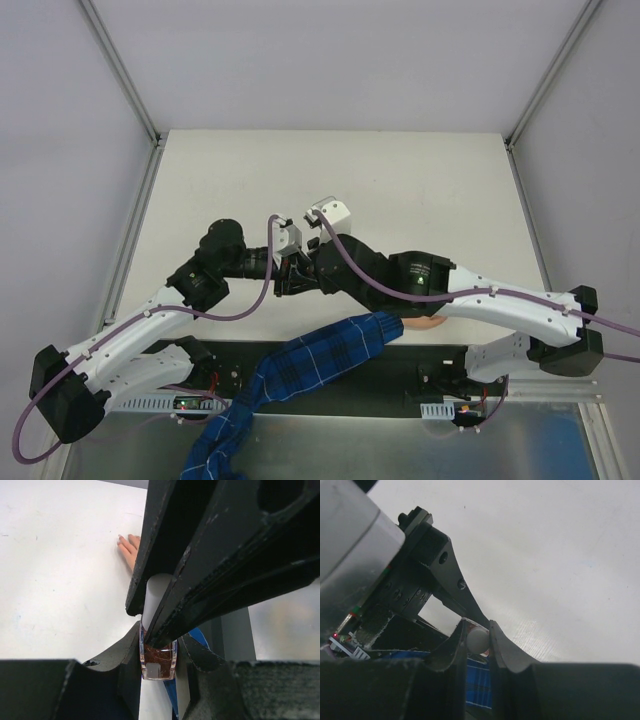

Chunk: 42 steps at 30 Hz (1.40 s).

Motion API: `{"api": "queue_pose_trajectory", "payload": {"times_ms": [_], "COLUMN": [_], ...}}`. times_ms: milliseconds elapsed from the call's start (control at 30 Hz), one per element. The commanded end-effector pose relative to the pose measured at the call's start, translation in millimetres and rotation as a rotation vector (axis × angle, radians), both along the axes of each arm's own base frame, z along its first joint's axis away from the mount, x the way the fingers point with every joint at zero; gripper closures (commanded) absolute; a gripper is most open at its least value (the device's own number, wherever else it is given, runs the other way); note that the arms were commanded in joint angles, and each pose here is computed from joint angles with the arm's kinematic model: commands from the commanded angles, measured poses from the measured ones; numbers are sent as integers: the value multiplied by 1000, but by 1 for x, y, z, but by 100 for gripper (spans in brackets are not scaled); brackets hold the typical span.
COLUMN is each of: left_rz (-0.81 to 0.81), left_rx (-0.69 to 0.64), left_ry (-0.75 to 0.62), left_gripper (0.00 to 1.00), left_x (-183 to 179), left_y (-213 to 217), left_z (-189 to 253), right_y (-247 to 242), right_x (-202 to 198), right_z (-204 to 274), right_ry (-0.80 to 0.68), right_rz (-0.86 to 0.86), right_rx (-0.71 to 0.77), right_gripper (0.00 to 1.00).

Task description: Paint the nails

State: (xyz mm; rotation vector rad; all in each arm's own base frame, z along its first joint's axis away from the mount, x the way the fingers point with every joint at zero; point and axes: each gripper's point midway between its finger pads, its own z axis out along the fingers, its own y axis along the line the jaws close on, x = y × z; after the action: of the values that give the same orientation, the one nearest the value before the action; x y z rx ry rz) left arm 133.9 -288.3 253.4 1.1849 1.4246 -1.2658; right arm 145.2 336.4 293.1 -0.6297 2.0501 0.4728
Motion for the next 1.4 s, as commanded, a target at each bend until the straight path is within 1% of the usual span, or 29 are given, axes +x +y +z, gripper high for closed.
{"api": "queue_pose_trajectory", "payload": {"times_ms": [0, 67, 100, 167, 200, 267, 300, 333, 367, 400, 433, 467, 500, 533, 567, 600, 633, 667, 733, 767, 833, 867, 933, 967, 1033, 1067, 1233, 1300, 1367], "left_rz": [14, 0, -6, -32, -36, -53, -52, -55, -59, -73, -94, -116, -171, -198, -228, -280, -295, -313, -335, -338, -342, -342, -344, -344, -343, -346, -348, -345, -342], "left_rx": [-137, -135, -133, -127, -126, -119, -119, -117, -117, -117, -116, -116, -117, -115, -116, -115, -114, -115, -114, -114, -114, -114, -112, -111, -112, -111, -115, -117, -118], "left_ry": [-141, -132, -128, -118, -112, -104, -105, -101, -104, -104, -100, -99, -92, -80, -75, -63, -53, -50, -43, -43, -41, -41, -36, -34, -32, -31, -36, -40, -43], "left_gripper": [100, 100, 100, 100, 100, 100, 100, 100, 100, 100, 100, 100, 100, 100, 100, 100, 100, 100, 100, 100, 100, 100, 100, 100, 100, 100, 100, 100, 100], "left_x": [4, 2, 1, -2, -2, -4, -4, -5, -6, -8, -11, -15, -23, -27, -32, -39, -42, -45, -48, -49, -51, -51, -50, -50, -50, -51, -53, -53, -52], "left_y": [-1, -2, -2, -3, -4, -4, -4, -4, -4, -4, -4, -4, -3, -3, -3, -2, -1, 0, 1, 1, 2, 2, 1, 1, 1, 1, 2, 1, 2], "left_z": [51, 50, 49, 46, 47, 44, 44, 43, 44, 44, 44, 44, 44, 44, 45, 45, 46, 46, 45, 45, 45, 45, 44, 44, 45, 45, 46, 47, 47], "right_y": [-8, -12, -18, -25, -28, -35, -40, -40, -45, -50, -49, -53, -55, -50, -48, -45, -42, -39, -32, -30, -20, -17, -12, -12, -12, -13, -12, -12, -11], "right_x": [1, 0, 1, -2, -3, -10, -9, -16, -18, -17, -26, -29, -26, -40, -46, -42, -50, -48, -46, -45, -46, -48, -49, -48, -45, -44, -46, -47, -48], "right_z": [-7, 7, 8, 26, 31, 46, 48, 51, 57, 60, 62, 64, 64, 65, 66, 67, 69, 68, 68, 68, 70, 71, 68, 68, 64, 64, 57, 54, 52], "right_ry": [24, 15, 18, 20, 21, 19, 19, 32, 27, 24, 49, 26, 28, 59, 54, 57, 62, 20, 8, 0, -12, -12, -6, -7, 1, 3, 35, 47, 60], "right_rz": [-88, -70, -62, -23, -5, 61, 74, 143, 168, 180, 250, 320, 347, 461, 546, 583, 655, 699, 741, 758, 812, 832, 861, 859, 847, 842, 850, 857, 863], "right_rx": [-17, 1, -14, 15, 19, 38, 28, 27, 34, 30, 43, 28, 28, 46, 48, 46, 51, 19, -5, -10, -9, -5, -9, -12, -30, -30, -38, -38, -34], "right_gripper": [86, 73, 63, 52, 41, 32, 24, 23, 21, 16, 14, 14, 13, 12, 12, 13, 14, 16, 20, 24, 29, 35, 40, 45, 50, 54, 58, 62, 62]}}
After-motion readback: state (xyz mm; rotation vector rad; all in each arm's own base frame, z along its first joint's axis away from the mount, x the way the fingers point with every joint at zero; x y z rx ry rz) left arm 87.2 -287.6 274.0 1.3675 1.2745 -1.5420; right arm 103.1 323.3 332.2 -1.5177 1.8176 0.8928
